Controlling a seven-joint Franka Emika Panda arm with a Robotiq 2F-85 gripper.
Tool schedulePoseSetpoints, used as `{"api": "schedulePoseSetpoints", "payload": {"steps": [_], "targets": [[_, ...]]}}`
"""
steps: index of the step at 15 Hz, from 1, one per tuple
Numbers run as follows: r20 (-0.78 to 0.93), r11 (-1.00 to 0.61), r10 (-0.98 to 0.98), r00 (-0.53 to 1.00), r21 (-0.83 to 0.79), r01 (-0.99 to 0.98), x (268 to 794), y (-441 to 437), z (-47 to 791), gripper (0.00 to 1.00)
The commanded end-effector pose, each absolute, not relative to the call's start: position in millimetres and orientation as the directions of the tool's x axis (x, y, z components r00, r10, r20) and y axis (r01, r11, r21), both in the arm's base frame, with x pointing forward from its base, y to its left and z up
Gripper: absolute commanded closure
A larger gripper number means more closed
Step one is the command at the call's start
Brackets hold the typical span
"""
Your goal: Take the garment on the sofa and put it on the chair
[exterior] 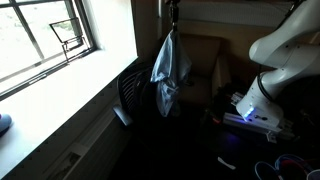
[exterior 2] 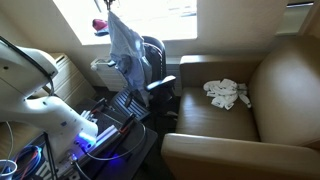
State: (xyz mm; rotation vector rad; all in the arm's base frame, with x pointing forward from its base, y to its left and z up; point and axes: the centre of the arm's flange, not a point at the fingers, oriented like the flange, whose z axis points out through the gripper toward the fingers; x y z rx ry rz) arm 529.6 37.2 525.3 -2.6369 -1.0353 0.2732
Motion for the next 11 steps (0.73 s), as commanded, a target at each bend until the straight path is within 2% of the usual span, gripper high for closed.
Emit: {"api": "schedulePoseSetpoints", "payload": {"steps": [1,2,4,5,6,11], "targets": [[-0.048,-0.7,0.692,0.721,-0.291,0.652,535.5,34.0,525.7,0.72],[-0.04,-0.702,0.691,0.722,-0.276,0.657,537.6,33.5,525.9,0.96],[-0.041,-0.702,0.691,0.722,-0.279,0.656,537.2,33.5,526.0,0.84],[-0.041,-0.701,0.691,0.722,-0.279,0.656,537.2,33.8,526.0,0.75],[-0.041,-0.701,0.691,0.722,-0.279,0.656,537.2,33.8,526.0,0.72],[-0.041,-0.701,0.691,0.722,-0.279,0.656,537.2,33.8,526.0,0.72]]}}
